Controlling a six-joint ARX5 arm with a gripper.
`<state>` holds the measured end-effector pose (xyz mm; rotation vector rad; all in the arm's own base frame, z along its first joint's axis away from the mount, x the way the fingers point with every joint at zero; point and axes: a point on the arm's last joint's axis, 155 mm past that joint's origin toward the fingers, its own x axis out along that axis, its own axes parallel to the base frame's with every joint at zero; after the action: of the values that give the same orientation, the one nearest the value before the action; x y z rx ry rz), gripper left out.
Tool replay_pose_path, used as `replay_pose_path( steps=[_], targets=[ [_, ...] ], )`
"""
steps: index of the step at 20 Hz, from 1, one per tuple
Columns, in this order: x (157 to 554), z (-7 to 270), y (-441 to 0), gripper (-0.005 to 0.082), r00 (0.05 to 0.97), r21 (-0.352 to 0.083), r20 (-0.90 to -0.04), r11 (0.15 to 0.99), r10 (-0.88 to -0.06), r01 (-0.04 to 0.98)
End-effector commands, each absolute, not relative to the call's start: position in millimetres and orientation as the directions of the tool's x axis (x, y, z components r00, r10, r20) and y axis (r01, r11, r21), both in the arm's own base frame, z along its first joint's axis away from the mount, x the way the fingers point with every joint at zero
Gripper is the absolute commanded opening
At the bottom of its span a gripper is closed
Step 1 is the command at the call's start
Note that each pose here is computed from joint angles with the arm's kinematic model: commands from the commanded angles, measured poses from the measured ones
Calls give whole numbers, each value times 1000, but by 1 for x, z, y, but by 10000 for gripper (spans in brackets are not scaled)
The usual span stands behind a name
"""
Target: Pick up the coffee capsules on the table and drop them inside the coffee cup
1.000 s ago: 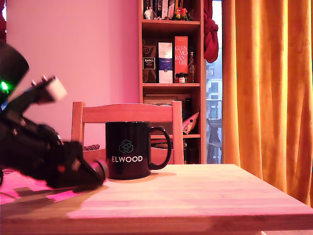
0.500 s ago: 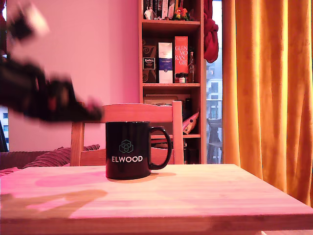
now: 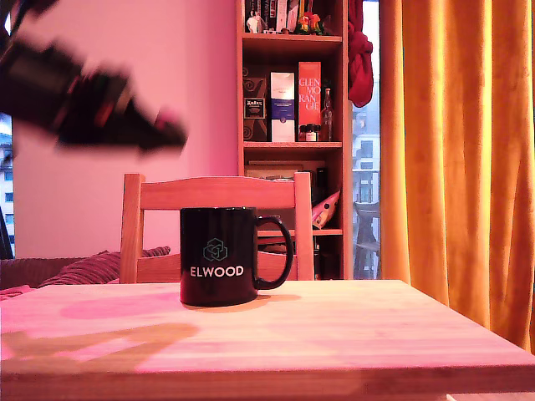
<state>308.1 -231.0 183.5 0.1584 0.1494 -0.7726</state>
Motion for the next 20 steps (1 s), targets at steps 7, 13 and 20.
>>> replay_pose_path(
  steps=[7, 13, 20],
  targets=[
    [342, 202, -252, 109, 699, 78, -214, 702, -682, 708],
    [368, 163, -270, 110, 669, 49, -311, 691, -675, 721],
    [373, 130, -276, 110, 636, 22, -388, 683, -668, 730]
  ],
)
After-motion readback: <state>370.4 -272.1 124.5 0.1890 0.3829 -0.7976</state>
